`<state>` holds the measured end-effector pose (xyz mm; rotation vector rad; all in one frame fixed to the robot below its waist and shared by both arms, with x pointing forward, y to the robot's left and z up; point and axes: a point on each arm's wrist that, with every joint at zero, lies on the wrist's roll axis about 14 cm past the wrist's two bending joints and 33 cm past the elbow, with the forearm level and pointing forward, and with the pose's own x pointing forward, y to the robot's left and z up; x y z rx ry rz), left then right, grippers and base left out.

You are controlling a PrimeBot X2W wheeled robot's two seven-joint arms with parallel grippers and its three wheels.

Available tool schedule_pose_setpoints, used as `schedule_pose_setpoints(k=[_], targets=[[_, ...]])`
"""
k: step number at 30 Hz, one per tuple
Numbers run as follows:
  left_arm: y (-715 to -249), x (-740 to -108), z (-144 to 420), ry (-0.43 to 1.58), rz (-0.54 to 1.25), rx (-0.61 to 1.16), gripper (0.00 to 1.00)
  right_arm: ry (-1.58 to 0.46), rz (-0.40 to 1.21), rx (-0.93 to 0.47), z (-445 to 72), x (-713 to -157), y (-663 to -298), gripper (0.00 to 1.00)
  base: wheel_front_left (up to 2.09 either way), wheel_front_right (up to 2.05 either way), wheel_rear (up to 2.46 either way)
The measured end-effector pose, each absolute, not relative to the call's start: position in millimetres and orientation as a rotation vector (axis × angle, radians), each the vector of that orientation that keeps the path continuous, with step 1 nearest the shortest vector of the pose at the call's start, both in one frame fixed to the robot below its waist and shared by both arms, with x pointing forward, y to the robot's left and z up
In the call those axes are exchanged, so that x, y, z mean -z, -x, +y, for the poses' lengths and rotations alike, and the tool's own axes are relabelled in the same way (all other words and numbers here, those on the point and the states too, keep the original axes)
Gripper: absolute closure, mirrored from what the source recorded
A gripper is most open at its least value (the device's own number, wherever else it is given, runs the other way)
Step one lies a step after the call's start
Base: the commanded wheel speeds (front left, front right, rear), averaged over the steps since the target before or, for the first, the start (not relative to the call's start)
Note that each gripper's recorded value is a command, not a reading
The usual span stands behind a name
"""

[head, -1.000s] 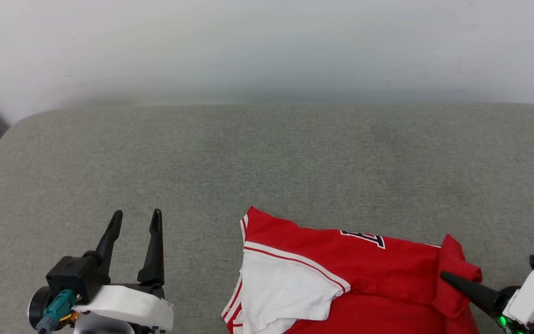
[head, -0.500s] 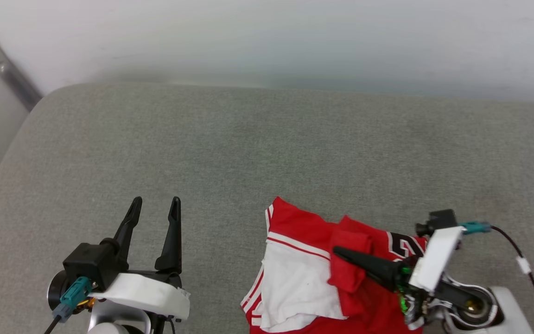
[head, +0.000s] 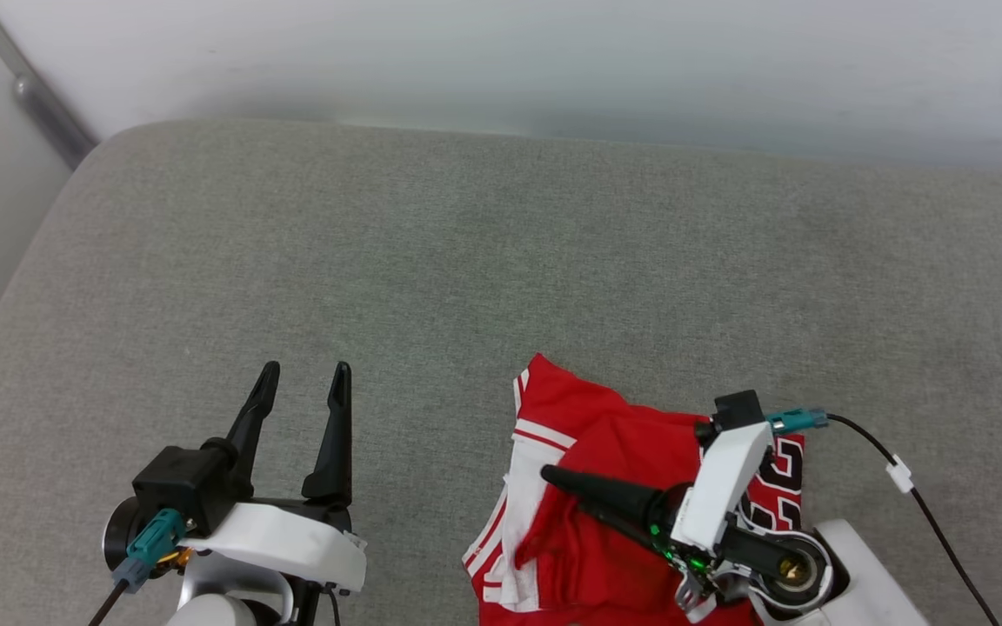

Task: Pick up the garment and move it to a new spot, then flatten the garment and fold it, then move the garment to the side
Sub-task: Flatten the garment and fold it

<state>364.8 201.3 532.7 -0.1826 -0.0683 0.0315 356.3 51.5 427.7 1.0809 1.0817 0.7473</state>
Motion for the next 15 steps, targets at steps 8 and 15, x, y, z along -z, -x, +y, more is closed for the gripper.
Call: schedule_pose_setpoints(k=[8,15], targets=[[-368,-534,195,0.179,-0.072,-0.006,0.0,-0.869,0.867,-0.819,55,-462,-373,0.0,0.0,0.0,0.0],[-368,-537,190,0.185,-0.083,0.005,0.0,-0.347,0.57,-0.666,-16,-451,-405,0.0,0.0,0.0,0.0]])
